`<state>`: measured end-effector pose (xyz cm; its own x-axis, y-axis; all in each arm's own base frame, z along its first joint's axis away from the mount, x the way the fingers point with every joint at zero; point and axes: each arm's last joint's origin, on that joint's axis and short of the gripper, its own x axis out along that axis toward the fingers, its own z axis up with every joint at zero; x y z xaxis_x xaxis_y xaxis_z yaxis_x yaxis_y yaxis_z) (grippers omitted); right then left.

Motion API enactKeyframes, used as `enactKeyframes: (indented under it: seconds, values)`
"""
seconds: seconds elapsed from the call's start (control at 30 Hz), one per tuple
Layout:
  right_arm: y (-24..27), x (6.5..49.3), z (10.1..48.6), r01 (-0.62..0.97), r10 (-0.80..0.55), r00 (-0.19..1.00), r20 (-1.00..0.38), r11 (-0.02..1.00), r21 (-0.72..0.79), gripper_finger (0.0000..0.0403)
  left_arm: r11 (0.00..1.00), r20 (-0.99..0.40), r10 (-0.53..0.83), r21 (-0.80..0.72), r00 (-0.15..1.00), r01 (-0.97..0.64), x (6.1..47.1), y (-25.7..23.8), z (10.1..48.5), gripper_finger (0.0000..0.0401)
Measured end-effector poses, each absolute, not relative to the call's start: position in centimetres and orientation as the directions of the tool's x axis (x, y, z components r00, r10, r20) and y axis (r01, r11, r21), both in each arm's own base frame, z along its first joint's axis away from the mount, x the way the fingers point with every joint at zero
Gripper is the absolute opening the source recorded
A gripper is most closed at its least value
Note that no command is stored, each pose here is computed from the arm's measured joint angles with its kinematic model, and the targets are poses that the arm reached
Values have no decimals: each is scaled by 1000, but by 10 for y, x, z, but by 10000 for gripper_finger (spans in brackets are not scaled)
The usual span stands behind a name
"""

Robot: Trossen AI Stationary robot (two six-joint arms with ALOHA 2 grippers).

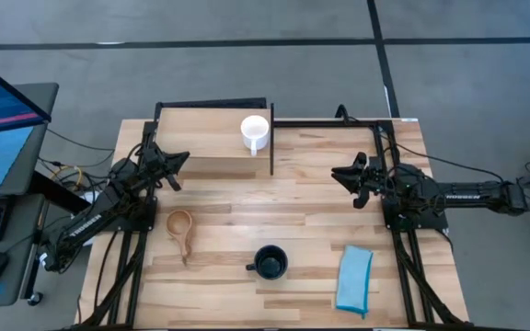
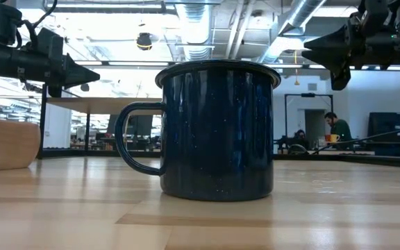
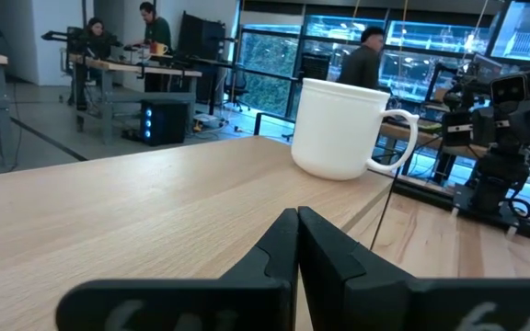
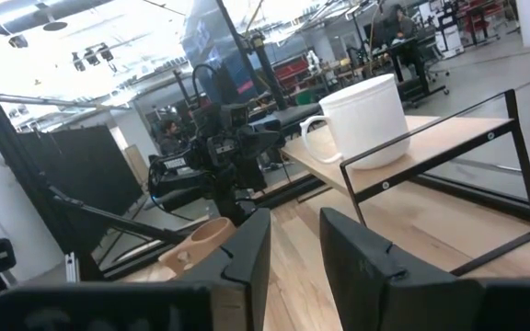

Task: Stack small to large cups/mugs on shelf
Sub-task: Put the dark blue mug on the shelf

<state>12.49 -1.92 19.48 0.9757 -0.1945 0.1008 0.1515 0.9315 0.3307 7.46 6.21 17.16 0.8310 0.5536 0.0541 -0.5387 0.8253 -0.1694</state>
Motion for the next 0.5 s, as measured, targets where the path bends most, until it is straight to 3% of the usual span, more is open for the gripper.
enactKeyframes:
  seconds: [0.5]
  values:
    - [-19,125,195,152,-194,976,100,932,329,118,801,51,593,-136,804,-583,74,63,171,0]
